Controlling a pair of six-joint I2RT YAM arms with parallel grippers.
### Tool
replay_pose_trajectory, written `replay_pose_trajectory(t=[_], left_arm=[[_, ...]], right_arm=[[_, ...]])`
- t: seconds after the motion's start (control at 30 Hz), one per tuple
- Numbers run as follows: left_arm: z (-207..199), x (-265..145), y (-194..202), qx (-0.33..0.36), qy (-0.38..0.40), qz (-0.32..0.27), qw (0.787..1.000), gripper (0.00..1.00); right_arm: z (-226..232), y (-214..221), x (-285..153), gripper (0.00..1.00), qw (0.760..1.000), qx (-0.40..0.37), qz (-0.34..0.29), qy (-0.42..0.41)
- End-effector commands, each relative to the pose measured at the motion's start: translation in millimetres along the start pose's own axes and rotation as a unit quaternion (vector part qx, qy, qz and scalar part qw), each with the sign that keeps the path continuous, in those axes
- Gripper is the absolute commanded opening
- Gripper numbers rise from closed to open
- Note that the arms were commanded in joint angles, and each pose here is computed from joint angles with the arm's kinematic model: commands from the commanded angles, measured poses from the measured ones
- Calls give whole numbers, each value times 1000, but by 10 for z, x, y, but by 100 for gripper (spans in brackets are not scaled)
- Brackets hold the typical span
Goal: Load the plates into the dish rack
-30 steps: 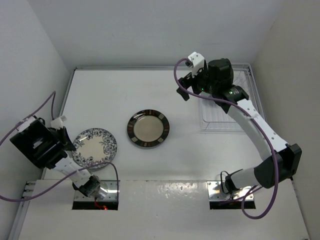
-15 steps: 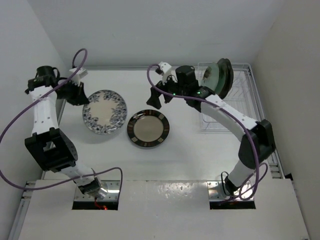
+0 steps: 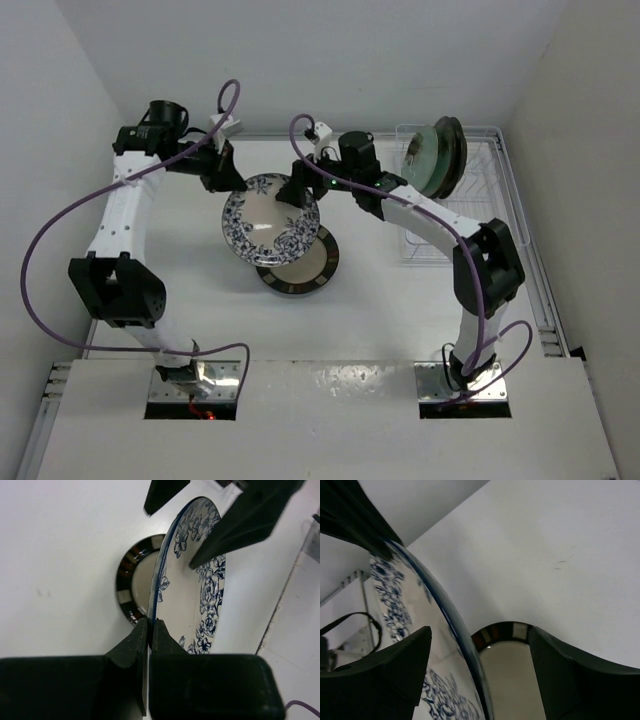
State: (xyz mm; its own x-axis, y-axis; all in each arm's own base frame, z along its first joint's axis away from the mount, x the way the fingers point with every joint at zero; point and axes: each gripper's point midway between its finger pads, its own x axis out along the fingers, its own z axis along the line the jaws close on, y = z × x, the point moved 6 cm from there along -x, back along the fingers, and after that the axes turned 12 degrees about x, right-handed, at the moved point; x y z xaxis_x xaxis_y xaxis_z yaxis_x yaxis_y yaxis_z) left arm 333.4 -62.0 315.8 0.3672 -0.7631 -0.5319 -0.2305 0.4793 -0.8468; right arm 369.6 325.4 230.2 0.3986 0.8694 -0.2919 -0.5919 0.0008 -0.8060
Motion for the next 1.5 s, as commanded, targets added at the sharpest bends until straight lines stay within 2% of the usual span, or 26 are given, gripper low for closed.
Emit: replay_pose_trajectory(t=[0.0,0.03,0.07,0.1,0.13,0.17,0.27,0.3,0.33,0.4,0.43,0.47,0.5,0.53,0.57,0.63,0.67,0.7,0.73,0.77,0.8,0.83,0.87,1.0,1.3,1.47], left_arm=[[-190,43,-334,28,52,-63,996,0],[-221,72,-352,31,58,-63,996,0],[-200,83,-357,31,58,-63,996,0],[-200,83,-357,31,58,-63,996,0],[-179,84,-360,32,52,-62,996,0],[-142,88,-382,24,41,-62,997,0],[-38,72,-414,22,6,-53,998,2],[-22,92,-432,22,-3,-50,999,12],[40,72,-440,21,-27,-40,999,48],[124,64,-464,14,-52,-34,998,79],[215,35,-492,18,-81,-25,996,88],[266,-1,-533,23,-102,-23,994,95],[328,-76,-575,19,-129,-22,991,100],[403,-108,-540,14,-163,-4,987,100],[509,-235,-518,7,-195,-1,981,100],[632,-346,-461,-7,-237,11,971,100],[666,-355,-376,-17,-244,22,969,100],[707,-367,-308,-23,-253,29,967,100],[707,-304,-183,-37,-248,44,967,100],[681,-291,-142,-41,-244,47,968,100],[675,-262,-92,-46,-240,52,968,100],[650,-255,-61,-49,-238,55,968,100],[651,-213,6,-54,-234,60,969,100],[629,-223,58,-60,-231,61,969,100],[602,-101,245,-86,-211,76,971,100],[571,-90,286,-90,-208,80,971,100]], right_arm=[[152,30,49,76,997,27,-8,-75],[184,0,64,44,996,30,-18,-86],[183,26,64,25,995,37,-16,-87],[167,2,38,10,995,42,-22,-82],[158,-10,18,3,995,50,-27,-76],[158,-31,-42,0,996,51,-34,-70],[147,-187,-294,0,995,33,-74,-65],[182,-216,-348,0,994,27,-78,-68],[229,-382,-518,0,992,16,-102,-66],[222,-498,-636,0,992,15,-112,-51],[280,-809,-860,0,988,-8,-149,-45],[193,-838,-934,0,989,1,-146,-10],[275,-1049,-1080,0,985,-28,-171,0],[236,-1205,-1262,0,980,-39,-193,26],[96,-1361,-1441,0,971,-43,-216,92],[128,-1721,-1902,0,942,-79,-283,163],[131,-1932,-2226,0,916,-85,-327,214],[42,-2026,-2446,0,897,-108,-344,256],[21,-2170,-2836,0,850,-108,-397,330],[-16,-2204,-2978,0,837,-131,-399,350],[-82,-2260,-3223,0,793,-134,-425,416],[-65,-2313,-3368,0,770,-140,-445,436],[-111,-2310,-3662,0,727,-145,-459,490],[-327,-2329,-4066,0,649,-192,-456,578],[-1321,-2069,-4161,0,608,-192,-378,671],[-1752,-1788,-4059,0,618,-161,-362,679]])
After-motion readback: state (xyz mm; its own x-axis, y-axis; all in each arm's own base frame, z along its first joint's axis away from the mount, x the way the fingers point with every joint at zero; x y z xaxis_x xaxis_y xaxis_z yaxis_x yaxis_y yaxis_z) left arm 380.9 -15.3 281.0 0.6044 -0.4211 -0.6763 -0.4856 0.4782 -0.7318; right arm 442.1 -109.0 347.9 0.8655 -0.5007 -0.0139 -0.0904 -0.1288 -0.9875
